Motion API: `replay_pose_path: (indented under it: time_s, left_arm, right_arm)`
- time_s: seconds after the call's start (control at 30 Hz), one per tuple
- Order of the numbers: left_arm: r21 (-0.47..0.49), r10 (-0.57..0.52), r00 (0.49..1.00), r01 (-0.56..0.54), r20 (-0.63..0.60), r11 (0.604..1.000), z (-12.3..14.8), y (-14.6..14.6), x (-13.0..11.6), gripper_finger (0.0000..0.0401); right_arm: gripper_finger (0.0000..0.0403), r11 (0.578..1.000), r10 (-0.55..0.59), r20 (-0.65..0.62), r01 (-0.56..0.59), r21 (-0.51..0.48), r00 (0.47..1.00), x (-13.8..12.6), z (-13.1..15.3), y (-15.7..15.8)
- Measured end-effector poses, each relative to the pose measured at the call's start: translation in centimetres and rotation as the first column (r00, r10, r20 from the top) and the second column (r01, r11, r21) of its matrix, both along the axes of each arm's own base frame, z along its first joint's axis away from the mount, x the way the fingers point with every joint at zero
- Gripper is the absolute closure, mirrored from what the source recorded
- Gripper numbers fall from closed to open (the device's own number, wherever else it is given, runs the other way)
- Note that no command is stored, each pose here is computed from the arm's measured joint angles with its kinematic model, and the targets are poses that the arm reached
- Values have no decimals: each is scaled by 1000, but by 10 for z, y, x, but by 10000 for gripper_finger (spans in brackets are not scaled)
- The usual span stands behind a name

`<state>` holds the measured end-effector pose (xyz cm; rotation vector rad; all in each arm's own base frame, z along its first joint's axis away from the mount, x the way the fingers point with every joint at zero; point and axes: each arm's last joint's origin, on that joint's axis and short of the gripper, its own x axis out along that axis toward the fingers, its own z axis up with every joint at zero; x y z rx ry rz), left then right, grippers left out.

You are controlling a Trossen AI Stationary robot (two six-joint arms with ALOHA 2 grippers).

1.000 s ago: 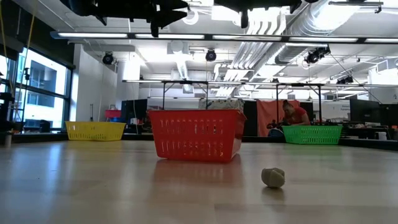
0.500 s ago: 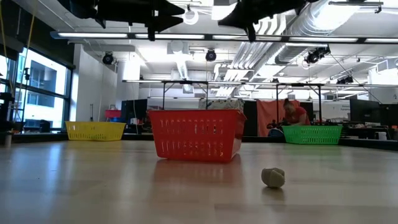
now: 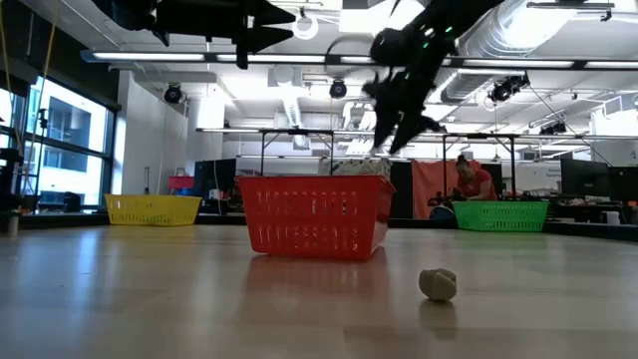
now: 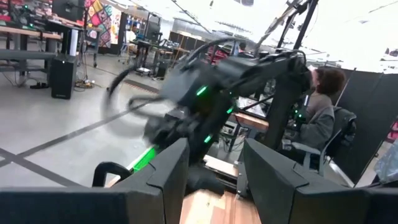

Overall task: Sort Halloween decoration
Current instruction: Put the white skull toy into the green bin

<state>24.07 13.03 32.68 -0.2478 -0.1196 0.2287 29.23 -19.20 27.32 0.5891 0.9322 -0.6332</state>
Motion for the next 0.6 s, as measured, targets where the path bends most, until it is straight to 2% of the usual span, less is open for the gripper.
replay_pose_path:
  time_s: [0.17,0.23,0.43,0.6]
  left_arm:
    - [-2,-3,1000,3,1,1000,0,-1,0,256]
    - [-19,-5,1000,5,5,1000,0,-1,0,256]
    - [-32,-41,999,41,7,999,0,-2,1,256]
    - [-49,-44,999,44,11,998,0,-2,1,256]
  right_arm:
    - [180,993,-53,-147,68,95,988,25,-34,-27]
    - [180,992,-34,-191,57,112,981,32,-46,-37]
    - [179,988,-16,-259,56,147,966,46,-72,-57]
    - [179,983,-26,-291,78,168,957,52,-88,-61]
